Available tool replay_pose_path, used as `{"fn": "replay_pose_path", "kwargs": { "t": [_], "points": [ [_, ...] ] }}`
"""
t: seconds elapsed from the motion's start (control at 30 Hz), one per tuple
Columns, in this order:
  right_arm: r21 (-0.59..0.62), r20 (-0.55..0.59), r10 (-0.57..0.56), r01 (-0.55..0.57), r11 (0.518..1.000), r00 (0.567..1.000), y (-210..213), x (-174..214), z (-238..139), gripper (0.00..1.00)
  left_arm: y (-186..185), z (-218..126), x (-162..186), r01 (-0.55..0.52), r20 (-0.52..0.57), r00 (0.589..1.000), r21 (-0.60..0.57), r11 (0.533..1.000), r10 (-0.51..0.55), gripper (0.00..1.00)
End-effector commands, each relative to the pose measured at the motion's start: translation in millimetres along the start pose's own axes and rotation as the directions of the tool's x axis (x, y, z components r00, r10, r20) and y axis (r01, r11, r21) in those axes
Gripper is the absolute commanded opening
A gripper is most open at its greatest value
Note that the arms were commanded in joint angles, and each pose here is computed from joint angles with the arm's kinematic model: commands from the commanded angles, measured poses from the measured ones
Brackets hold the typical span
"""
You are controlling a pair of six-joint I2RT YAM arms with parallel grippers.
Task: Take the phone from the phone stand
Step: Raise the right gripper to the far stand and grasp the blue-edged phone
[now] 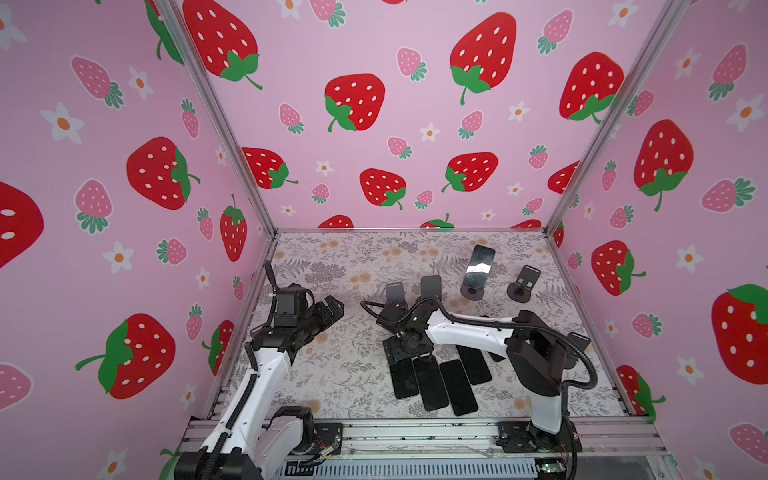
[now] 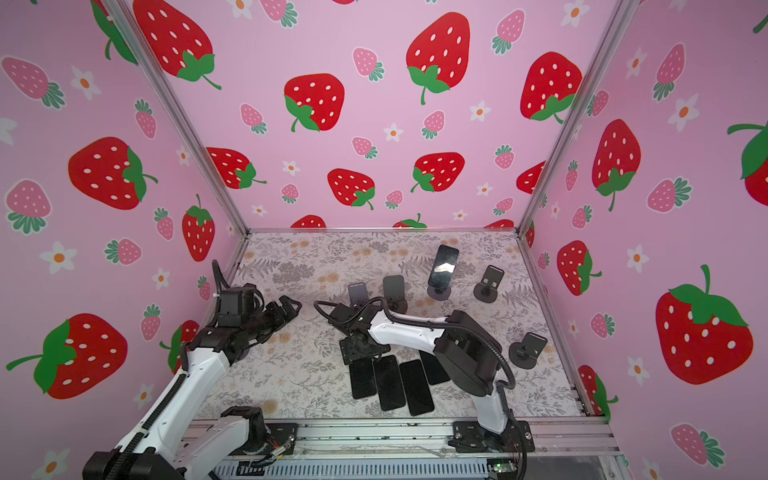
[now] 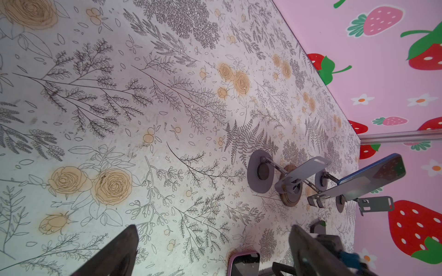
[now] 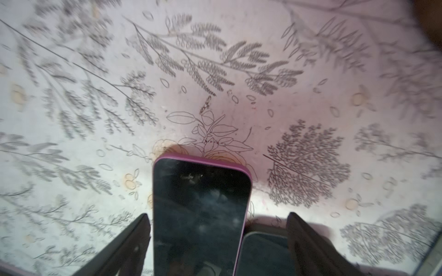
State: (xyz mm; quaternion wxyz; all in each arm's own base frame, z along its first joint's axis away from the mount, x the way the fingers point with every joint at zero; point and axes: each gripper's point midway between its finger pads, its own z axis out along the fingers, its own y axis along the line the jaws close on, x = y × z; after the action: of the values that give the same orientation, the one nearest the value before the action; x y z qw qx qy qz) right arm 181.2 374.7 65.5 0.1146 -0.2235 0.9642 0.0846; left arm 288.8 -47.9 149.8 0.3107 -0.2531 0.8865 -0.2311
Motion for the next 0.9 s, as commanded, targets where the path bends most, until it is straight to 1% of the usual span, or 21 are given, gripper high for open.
{"fn": "replay_pose_path", "kwargs": {
  "t": [0.0,0.07,0.13,0.2,0.27,0.33,0.47,0.57,0.63,0.67,0.77,0.87],
  "points": [
    [-0.011,0.159,0.042,-0.040,0.999,0.986,-9.0,-38.5,-44.8,0.92,-7.3,-14.5,-16.5,-0.006,0.052,0.999,-0.011,1.000,0.007,0.99],
    [-0.029,0.225,0.084,-0.079,0.996,0.971,-21.7,-60.0,-65.4,0.92,-9.6,-17.3,-20.2,-0.010,0.061,0.998,-0.012,1.000,0.010,0.99],
    [-0.056,0.300,0.143,-0.133,0.990,0.943,-40.6,-81.3,-87.0,0.92,-14.8,-19.0,-21.7,-0.006,0.062,0.998,0.008,1.000,0.005,1.00],
    [-0.076,0.373,0.211,-0.197,0.977,0.903,-67.8,-102.1,-107.8,0.93,-23.2,-18.8,-22.5,-0.002,0.057,0.998,0.048,0.999,-0.001,1.00],
    [-0.097,0.423,0.259,-0.241,0.966,0.868,-91.9,-118.0,-123.6,0.93,-31.3,-17.0,-23.3,-0.001,0.051,0.999,0.088,0.996,-0.004,1.00],
    [-0.089,0.469,0.284,-0.276,0.957,0.836,-119.0,-131.4,-137.0,0.93,-34.9,-15.1,-24.8,0.015,0.046,0.999,0.100,0.995,-0.020,1.00],
    [-0.016,0.543,0.305,-0.353,0.936,0.783,-178.0,-148.0,-158.8,0.95,-40.7,-14.4,-27.2,0.031,0.021,0.999,0.101,0.994,-0.033,1.00],
    [0.016,0.578,0.343,-0.431,0.902,0.741,-220.0,-152.5,-167.0,0.97,-43.2,-16.0,-28.5,0.009,0.020,1.000,0.100,0.995,-0.011,1.00],
    [0.017,0.599,0.341,-0.437,0.899,0.725,-233.7,-155.5,-167.1,1.00,-42.3,-16.7,-29.3,0.004,0.024,1.000,0.091,0.996,-0.006,1.00],
    [0.020,0.609,0.337,-0.439,0.898,0.718,-239.7,-157.6,-166.4,1.00,-42.5,-16.8,-29.5,0.001,0.024,1.000,0.090,0.996,-0.003,0.99],
    [0.052,0.628,0.337,-0.470,0.881,0.702,-259.9,-160.9,-164.8,1.00,-47.0,-20.7,-28.8,-0.020,0.012,1.000,0.099,0.995,0.019,0.98],
    [0.103,0.642,0.315,-0.485,0.868,0.699,-276.9,-164.0,-161.8,1.00,-42.5,-24.9,-30.9,-0.052,0.035,0.998,0.072,0.996,0.050,0.97]
  ]
}}
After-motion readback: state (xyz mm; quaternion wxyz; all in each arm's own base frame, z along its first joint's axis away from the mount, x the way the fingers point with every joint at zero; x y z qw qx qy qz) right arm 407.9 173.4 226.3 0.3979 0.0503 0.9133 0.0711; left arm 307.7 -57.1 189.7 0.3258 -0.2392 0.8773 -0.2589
